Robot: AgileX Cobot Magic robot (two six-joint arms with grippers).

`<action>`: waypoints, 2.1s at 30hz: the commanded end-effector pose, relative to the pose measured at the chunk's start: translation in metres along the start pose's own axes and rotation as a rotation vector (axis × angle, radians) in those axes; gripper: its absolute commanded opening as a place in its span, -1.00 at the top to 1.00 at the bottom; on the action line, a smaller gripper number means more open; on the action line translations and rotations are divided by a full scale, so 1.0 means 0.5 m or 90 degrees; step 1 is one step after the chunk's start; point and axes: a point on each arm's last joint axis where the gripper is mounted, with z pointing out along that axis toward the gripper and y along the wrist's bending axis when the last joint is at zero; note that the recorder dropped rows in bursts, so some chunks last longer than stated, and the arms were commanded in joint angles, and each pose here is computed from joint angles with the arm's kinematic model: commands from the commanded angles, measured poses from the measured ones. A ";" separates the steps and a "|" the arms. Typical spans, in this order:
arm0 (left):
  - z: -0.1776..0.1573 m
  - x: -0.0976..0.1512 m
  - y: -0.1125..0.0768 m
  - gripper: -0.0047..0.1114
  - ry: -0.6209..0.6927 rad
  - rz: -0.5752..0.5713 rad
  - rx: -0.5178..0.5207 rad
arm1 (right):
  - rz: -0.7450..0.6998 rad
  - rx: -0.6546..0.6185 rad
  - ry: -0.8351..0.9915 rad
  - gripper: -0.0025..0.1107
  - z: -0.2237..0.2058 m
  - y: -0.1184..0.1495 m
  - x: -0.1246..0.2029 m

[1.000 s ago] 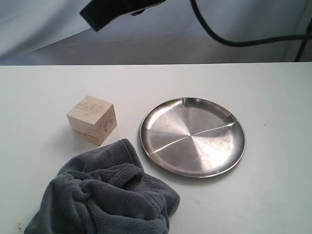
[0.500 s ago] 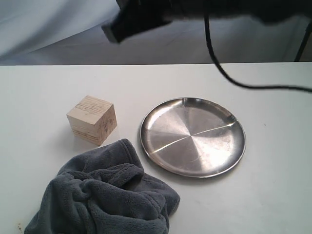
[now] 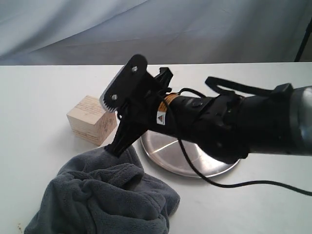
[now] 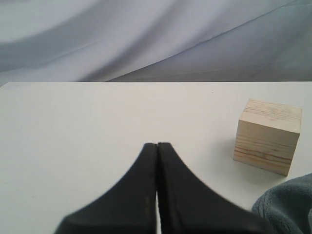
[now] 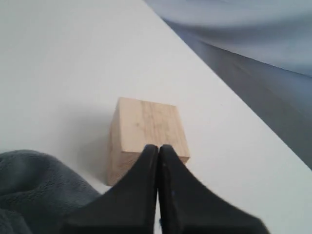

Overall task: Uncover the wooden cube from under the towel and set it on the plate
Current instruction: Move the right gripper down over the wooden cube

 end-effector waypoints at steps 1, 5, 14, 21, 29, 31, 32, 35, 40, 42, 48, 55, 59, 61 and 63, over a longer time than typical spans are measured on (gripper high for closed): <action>0.000 -0.001 0.000 0.92 -0.006 0.000 0.002 | -0.006 -0.019 -0.005 0.96 0.011 0.022 0.005; 0.000 -0.001 0.000 0.92 -0.006 0.000 0.002 | 0.045 -0.023 0.040 0.96 0.029 0.007 -0.020; 0.000 -0.001 0.000 0.92 -0.006 0.000 0.002 | 0.070 -0.066 0.236 0.96 0.144 -0.033 -0.112; 0.000 -0.001 0.000 0.92 -0.006 0.000 0.002 | 0.023 -0.057 0.210 -0.89 0.152 -0.043 -0.130; 0.000 -0.001 0.000 0.92 -0.006 -0.002 0.002 | 0.024 -0.052 0.190 -0.89 0.154 -0.044 -0.136; 0.000 -0.001 0.000 0.92 -0.006 -0.002 0.002 | 0.024 -0.052 0.189 -0.89 0.161 -0.042 -0.130; 0.000 -0.001 0.000 0.92 -0.006 -0.002 0.002 | 0.024 -0.052 0.190 -0.89 0.165 -0.041 -0.127; 0.000 -0.001 0.000 0.92 -0.006 0.000 0.002 | 0.023 -0.057 0.201 -0.88 0.188 -0.032 -0.105; 0.000 -0.001 0.000 0.92 -0.006 0.000 0.002 | 0.050 -0.057 0.222 -0.87 0.241 -0.026 -0.083; 0.000 -0.001 0.000 0.92 -0.006 0.000 0.002 | 0.057 -0.055 0.222 -0.87 0.262 -0.028 -0.082; 0.000 -0.001 0.000 0.92 -0.006 -0.002 0.002 | 0.072 -0.064 0.308 -0.87 0.309 -0.044 -0.048; 0.000 -0.001 0.000 0.92 -0.006 -0.002 0.002 | 0.063 -0.138 0.328 -0.87 0.336 -0.021 -0.012; 0.000 -0.001 0.000 0.92 -0.006 -0.001 0.002 | 0.053 -0.147 0.318 -0.87 0.340 -0.017 -0.010; 0.000 -0.001 0.000 0.92 -0.006 -0.001 0.002 | 0.052 -0.145 0.315 -0.87 0.341 -0.018 -0.011; 0.000 -0.001 0.000 0.92 -0.006 -0.001 0.002 | 0.049 -0.146 0.315 -0.87 0.341 -0.018 -0.011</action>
